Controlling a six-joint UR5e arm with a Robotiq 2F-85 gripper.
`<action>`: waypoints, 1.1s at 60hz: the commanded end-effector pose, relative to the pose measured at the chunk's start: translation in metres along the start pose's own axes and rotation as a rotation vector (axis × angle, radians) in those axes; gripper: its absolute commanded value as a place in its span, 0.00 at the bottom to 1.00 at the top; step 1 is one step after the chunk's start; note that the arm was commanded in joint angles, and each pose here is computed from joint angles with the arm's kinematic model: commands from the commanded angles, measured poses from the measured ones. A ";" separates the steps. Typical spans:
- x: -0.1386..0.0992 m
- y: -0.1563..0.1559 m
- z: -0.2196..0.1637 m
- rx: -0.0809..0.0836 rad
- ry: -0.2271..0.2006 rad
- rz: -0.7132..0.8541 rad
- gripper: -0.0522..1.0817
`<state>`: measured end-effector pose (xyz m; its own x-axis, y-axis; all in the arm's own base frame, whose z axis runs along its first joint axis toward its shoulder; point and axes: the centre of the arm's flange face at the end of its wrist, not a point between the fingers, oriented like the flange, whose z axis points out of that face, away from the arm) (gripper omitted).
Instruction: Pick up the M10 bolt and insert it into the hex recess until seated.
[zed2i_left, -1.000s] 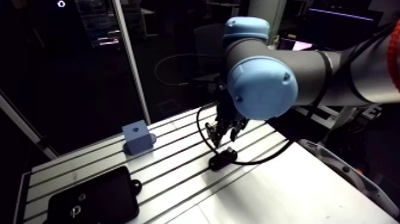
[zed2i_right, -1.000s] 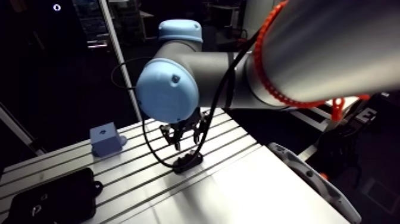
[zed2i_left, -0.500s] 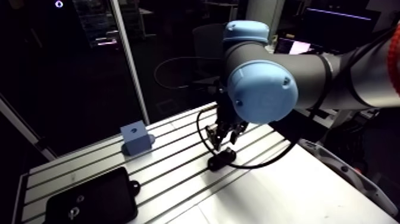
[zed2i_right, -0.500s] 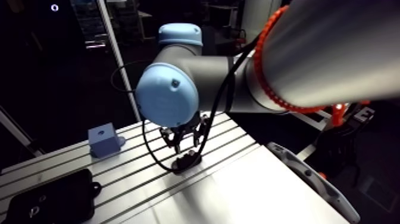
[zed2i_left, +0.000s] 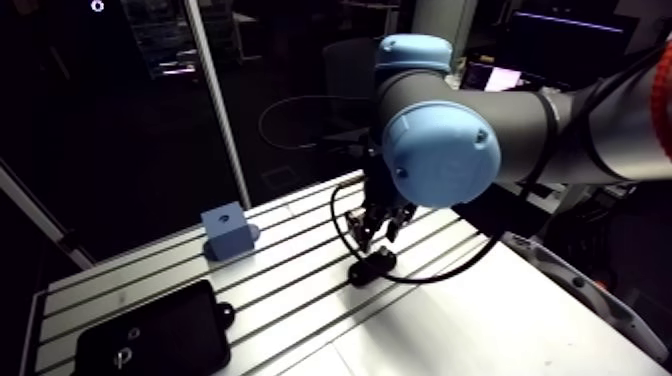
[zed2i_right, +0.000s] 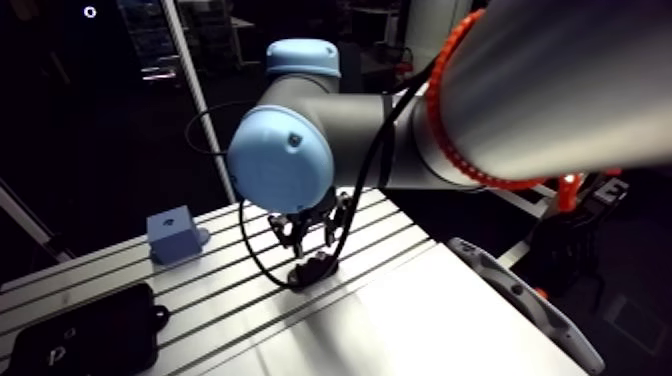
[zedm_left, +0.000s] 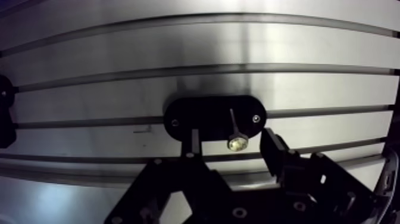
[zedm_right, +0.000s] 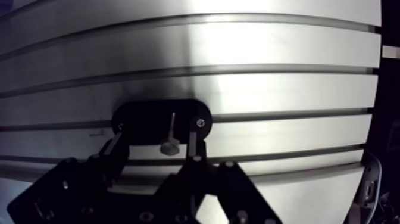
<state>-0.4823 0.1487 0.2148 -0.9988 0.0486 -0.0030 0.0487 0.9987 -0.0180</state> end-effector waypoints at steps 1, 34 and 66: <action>0.001 0.000 0.004 0.003 -0.005 0.000 0.39; 0.002 0.006 0.010 -0.009 0.011 0.003 0.39; -0.007 0.001 0.008 -0.008 0.006 0.003 0.39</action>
<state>-0.4781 0.1505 0.2081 -0.9987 0.0507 0.0071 0.0507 0.9987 -0.0083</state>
